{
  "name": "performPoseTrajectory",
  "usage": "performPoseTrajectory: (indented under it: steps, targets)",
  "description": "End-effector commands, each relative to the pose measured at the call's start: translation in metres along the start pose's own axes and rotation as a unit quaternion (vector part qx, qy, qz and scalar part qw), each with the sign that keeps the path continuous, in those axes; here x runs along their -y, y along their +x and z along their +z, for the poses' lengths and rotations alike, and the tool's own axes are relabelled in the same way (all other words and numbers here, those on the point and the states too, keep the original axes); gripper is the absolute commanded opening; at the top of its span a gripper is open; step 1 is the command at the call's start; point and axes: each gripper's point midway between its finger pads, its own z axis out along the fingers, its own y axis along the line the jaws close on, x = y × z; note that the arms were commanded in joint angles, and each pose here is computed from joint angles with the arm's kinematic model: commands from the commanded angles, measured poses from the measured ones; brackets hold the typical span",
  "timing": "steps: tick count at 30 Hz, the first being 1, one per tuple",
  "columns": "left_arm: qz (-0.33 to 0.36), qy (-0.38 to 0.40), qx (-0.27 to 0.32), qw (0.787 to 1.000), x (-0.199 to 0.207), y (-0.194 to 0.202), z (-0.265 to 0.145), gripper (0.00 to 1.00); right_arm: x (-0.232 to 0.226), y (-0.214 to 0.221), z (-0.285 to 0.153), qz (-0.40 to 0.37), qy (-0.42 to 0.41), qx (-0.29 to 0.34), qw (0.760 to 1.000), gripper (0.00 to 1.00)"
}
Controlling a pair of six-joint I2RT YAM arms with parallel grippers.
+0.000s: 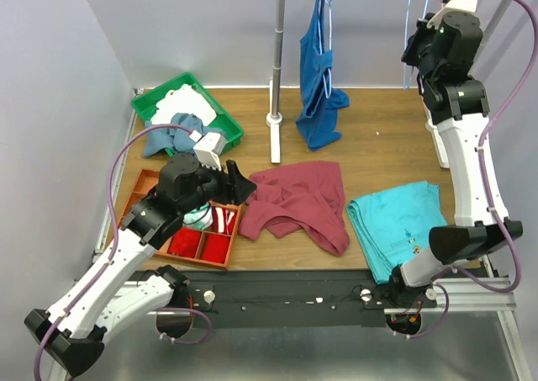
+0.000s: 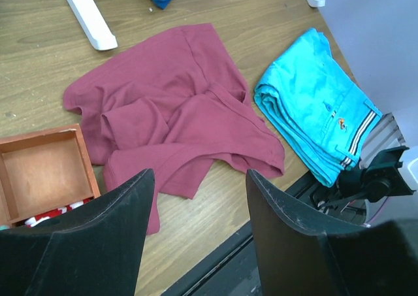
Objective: Place the tank top on the hanger
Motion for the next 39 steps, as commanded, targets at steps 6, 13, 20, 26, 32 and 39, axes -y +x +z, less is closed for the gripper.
performPoseTrajectory:
  steps: [6,13,20,26,32,39]
  targets:
    - [-0.018,-0.029,-0.018,0.999,-0.014,0.014,0.011,0.63,-0.012,0.05,-0.062,0.066,-0.066,-0.068,0.993,0.01]
    - [-0.026,-0.066,-0.077,0.995,-0.041,0.058,0.025,0.57,-0.033,0.152,-0.135,0.121,-0.164,-0.19,0.96,0.01]
    - [-0.033,-0.097,-0.142,0.984,-0.052,0.118,0.033,0.58,-0.072,0.244,-0.211,0.169,-0.288,-0.314,0.889,0.01]
    - [-0.059,-0.121,-0.174,0.976,-0.046,0.161,0.046,0.57,-0.109,0.293,-0.263,0.136,-0.338,-0.383,0.849,0.01]
    - [-0.03,-0.163,-0.191,0.967,-0.055,0.187,0.057,0.55,-0.117,0.271,-0.284,0.121,-0.38,-0.38,0.835,0.01]
    - [0.015,-0.221,-0.197,0.955,-0.067,0.196,0.068,0.54,-0.11,0.257,-0.291,0.08,-0.388,-0.382,0.835,0.01]
